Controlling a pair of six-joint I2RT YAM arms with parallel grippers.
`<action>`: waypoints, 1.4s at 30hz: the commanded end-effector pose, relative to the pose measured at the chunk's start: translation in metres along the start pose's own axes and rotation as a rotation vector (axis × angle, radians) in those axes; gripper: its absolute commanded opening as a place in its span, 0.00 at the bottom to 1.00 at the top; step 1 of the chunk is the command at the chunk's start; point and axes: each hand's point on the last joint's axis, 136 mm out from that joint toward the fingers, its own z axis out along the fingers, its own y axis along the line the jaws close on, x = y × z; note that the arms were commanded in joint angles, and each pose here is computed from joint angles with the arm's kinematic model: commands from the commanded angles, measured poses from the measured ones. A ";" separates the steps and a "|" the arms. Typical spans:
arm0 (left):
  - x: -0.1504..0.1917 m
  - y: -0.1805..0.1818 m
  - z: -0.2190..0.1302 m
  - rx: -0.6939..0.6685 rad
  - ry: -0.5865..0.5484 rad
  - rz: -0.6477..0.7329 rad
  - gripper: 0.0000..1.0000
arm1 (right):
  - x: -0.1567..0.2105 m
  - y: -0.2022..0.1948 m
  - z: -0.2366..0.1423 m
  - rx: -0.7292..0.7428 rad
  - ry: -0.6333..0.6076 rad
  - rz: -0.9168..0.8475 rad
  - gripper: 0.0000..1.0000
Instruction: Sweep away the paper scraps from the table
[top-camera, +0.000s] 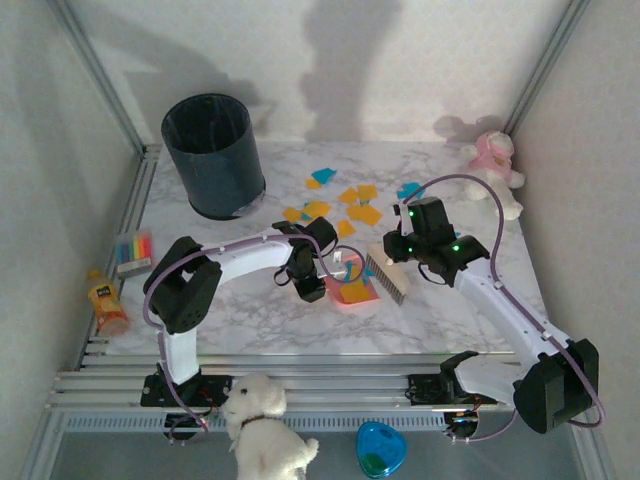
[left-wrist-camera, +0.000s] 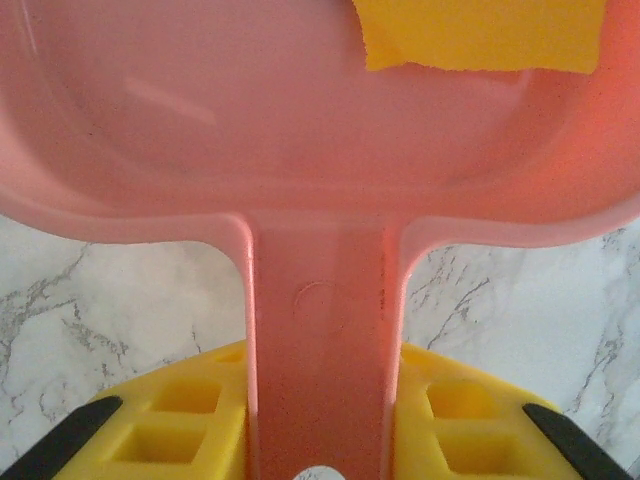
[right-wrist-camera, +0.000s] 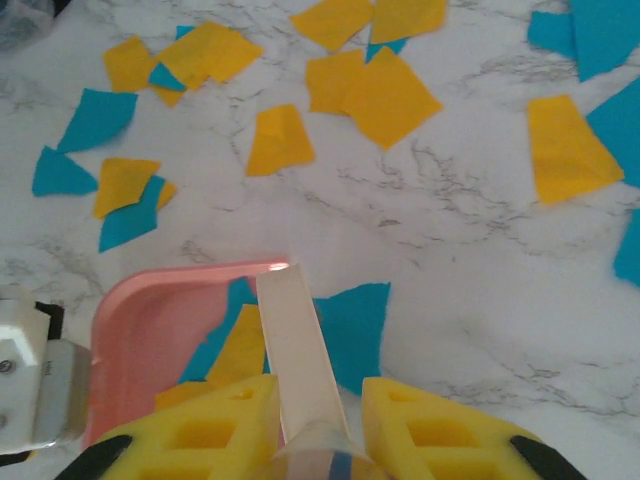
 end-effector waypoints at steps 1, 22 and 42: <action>0.007 -0.008 0.003 0.023 0.038 -0.006 0.00 | -0.007 0.010 -0.012 -0.046 -0.035 0.014 0.00; 0.003 -0.007 0.000 0.019 0.034 -0.003 0.00 | -0.024 -0.067 -0.010 0.387 -0.218 0.156 0.00; 0.002 -0.005 -0.001 0.009 0.031 -0.011 0.00 | 0.012 -0.039 0.031 0.216 -0.112 0.142 0.00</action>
